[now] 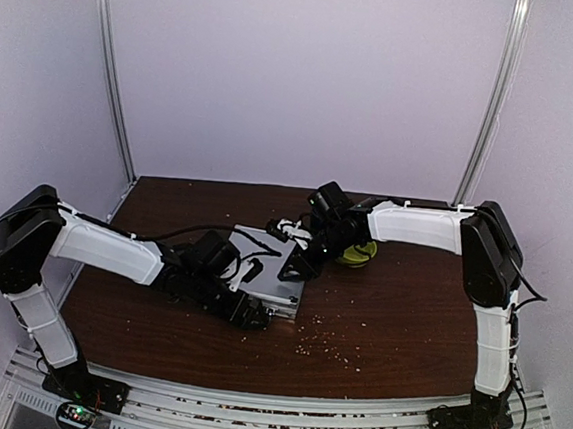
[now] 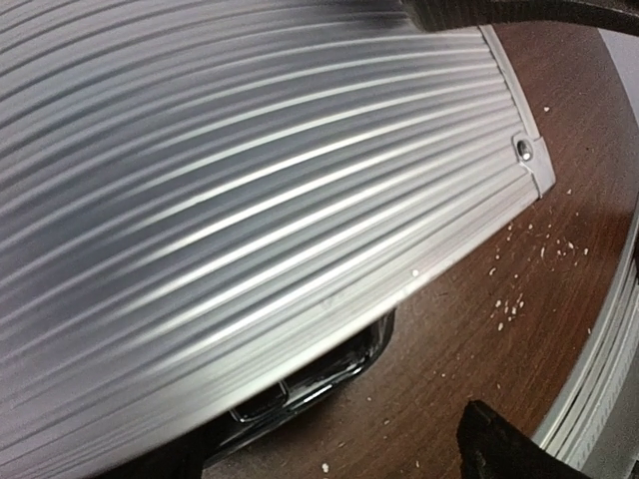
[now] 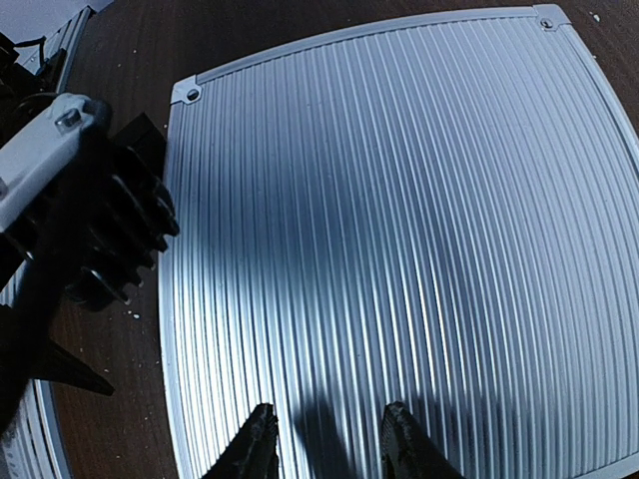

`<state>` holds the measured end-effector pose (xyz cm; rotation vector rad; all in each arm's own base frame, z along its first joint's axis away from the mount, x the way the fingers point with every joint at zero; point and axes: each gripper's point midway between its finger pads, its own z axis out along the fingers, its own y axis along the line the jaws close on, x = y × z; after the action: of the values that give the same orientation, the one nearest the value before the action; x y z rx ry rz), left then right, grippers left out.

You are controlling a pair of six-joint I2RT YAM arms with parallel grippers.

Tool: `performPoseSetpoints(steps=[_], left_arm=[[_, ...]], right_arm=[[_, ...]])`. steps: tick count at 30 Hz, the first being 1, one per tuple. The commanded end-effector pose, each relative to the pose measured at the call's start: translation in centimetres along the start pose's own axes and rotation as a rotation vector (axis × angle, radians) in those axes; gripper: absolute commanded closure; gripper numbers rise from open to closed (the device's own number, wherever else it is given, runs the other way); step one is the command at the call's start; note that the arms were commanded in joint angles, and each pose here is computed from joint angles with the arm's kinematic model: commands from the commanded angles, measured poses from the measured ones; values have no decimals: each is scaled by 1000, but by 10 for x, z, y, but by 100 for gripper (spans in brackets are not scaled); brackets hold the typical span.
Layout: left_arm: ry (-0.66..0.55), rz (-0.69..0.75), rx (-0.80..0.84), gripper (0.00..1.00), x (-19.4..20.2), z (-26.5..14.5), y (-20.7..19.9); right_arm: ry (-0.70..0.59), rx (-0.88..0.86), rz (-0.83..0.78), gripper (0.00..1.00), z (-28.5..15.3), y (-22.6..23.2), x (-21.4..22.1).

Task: Pack up texas hold em set

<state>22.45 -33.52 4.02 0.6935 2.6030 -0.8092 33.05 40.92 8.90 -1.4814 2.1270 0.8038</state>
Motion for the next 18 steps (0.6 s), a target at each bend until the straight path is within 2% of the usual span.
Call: performPoseSetpoints(steps=[1, 18], left_arm=[[-30, 12, 27, 10, -16, 3, -8], [-24, 54, 155, 13, -24, 7, -36]], right_arm=[[127, -12, 61, 63, 18, 0, 40], [133, -19, 65, 63, 20, 0, 43]])
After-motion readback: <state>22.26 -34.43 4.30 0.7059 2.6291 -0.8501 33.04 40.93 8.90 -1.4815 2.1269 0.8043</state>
